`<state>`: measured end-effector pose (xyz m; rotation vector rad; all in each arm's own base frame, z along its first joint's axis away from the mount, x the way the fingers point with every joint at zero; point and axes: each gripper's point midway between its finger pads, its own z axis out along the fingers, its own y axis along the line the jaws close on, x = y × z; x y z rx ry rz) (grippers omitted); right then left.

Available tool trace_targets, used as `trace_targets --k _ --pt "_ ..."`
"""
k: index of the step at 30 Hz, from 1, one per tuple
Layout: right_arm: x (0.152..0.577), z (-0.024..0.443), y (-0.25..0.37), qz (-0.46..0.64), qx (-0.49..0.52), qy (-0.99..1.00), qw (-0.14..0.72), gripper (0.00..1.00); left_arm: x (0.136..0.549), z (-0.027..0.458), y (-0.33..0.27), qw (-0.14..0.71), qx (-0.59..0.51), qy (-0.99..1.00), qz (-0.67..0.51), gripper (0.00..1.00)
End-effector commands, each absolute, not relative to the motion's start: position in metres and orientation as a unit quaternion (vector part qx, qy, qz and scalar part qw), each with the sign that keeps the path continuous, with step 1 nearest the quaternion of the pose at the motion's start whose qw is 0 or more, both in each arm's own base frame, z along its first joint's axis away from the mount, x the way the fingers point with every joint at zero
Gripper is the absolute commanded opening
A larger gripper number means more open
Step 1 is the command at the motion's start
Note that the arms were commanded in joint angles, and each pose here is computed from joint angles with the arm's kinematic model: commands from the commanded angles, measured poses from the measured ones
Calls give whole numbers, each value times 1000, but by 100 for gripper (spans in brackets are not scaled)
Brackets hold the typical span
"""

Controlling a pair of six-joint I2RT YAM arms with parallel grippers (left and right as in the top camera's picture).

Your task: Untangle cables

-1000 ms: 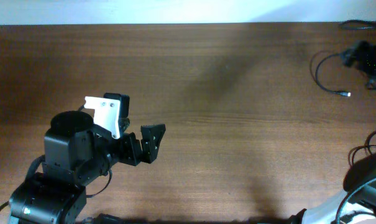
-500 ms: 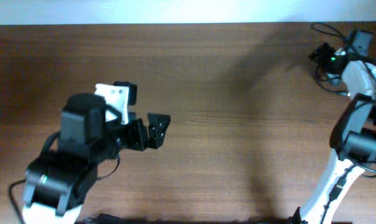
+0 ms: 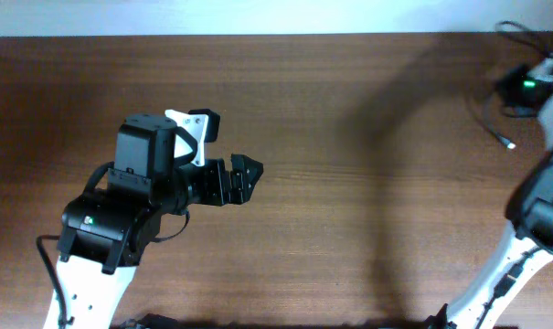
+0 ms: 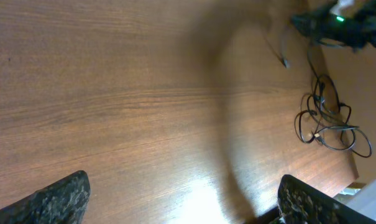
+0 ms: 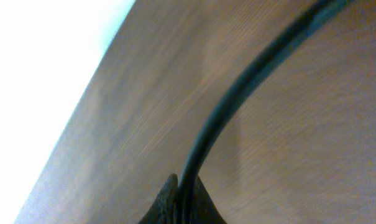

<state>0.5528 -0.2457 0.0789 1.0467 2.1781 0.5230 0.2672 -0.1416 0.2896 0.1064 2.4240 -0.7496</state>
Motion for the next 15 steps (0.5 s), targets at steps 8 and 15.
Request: trace_targets --k 8,15 --pt "419 155 -411 273 489 728 396 6 266 300 -145 311 47 903 -293 97" --pt "433 183 -374 313 306 775 456 99 266 304 -149 313 55 897 -307 97"
